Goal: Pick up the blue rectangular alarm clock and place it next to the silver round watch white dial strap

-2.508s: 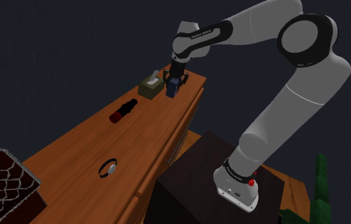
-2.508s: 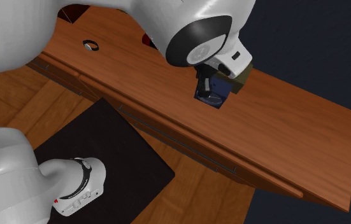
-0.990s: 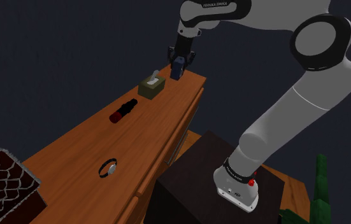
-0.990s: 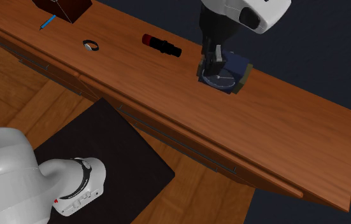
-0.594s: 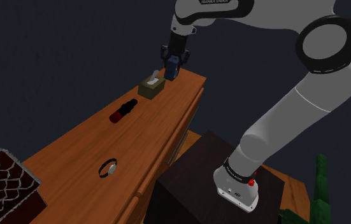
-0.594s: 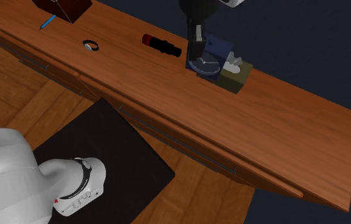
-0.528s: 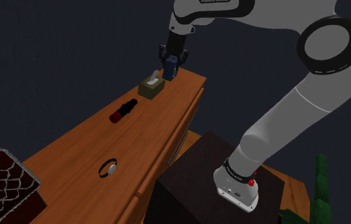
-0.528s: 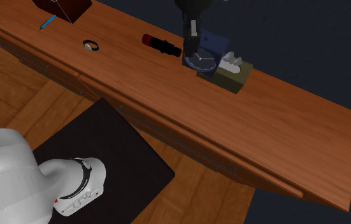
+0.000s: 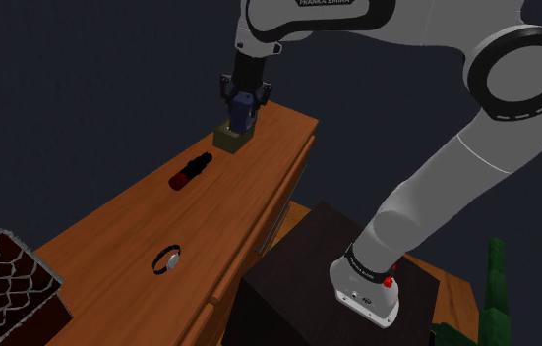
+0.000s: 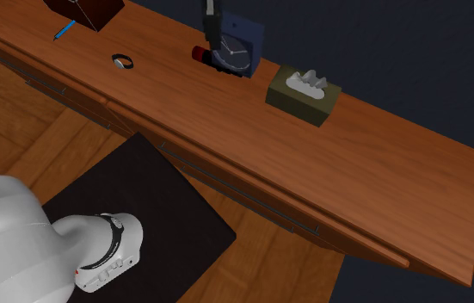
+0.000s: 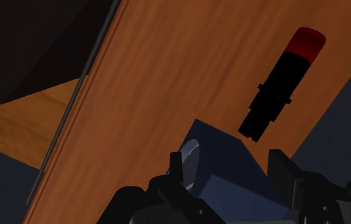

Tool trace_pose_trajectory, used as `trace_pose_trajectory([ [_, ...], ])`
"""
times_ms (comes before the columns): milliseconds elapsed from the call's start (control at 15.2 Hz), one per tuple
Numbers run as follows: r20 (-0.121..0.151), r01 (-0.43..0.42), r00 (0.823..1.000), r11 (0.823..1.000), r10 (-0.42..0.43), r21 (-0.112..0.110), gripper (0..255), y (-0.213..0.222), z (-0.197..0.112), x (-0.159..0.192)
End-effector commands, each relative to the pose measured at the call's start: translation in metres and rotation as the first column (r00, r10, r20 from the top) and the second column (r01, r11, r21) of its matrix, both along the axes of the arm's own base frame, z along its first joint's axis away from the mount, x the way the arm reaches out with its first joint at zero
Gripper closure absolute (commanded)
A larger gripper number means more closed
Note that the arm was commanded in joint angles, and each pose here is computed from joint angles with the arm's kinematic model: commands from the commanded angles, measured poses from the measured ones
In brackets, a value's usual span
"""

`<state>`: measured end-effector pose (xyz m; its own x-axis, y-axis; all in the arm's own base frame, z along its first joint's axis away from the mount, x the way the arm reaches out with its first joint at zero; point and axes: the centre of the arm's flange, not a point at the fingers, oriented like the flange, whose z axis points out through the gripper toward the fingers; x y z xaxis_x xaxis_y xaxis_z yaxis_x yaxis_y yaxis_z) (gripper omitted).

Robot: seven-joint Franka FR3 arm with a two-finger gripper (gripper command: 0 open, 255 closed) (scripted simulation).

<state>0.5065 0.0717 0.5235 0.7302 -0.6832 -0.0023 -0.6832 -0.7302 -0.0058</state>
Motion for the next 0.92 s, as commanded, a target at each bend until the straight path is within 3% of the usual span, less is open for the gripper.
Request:
trace_pose_trajectory([
  [0, 0.000, 0.002, 1.000, 1.000, -0.002, 0.000, 255, 0.026, 0.001, 0.001],
  [858, 0.000, 0.002, 1.000, 1.000, -0.002, 0.000, 255, 0.197, 0.002, -0.005],
])
